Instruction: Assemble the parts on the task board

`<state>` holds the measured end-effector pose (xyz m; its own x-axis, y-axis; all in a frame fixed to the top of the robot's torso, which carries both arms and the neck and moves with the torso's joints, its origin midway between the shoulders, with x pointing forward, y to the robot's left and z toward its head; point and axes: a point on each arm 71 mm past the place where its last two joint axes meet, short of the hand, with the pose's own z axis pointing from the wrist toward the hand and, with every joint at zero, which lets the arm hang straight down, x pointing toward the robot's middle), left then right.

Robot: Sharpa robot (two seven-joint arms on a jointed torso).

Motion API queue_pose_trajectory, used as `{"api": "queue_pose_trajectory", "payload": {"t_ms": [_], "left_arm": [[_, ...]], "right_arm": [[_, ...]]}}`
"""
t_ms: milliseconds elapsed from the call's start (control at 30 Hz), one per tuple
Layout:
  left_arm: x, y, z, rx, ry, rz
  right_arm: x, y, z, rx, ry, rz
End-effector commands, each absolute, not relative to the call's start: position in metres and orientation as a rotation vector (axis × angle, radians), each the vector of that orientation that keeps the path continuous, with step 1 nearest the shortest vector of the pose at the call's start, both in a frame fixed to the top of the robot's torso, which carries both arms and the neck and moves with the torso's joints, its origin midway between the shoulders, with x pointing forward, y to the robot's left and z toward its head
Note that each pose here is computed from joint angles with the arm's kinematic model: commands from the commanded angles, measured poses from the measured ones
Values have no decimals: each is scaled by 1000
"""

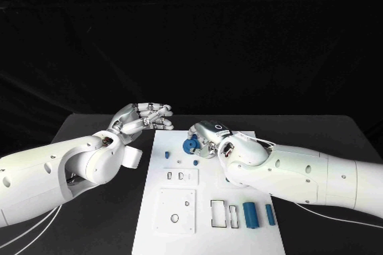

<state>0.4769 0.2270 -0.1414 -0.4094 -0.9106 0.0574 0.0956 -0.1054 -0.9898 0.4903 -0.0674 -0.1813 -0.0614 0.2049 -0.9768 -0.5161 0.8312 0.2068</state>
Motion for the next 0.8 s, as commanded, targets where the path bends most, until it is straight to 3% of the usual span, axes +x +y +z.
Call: {"api": "queue_pose_trajectory", "payload": {"t_ms": [33,800], "left_arm": [[476,225,-140,-948,1379,-1651],[477,226,-141,-950,1378,-1648]], "right_arm": [[490,-68,-182,-248,1527,600],[487,-78,-188,-196,1639,639]]}}
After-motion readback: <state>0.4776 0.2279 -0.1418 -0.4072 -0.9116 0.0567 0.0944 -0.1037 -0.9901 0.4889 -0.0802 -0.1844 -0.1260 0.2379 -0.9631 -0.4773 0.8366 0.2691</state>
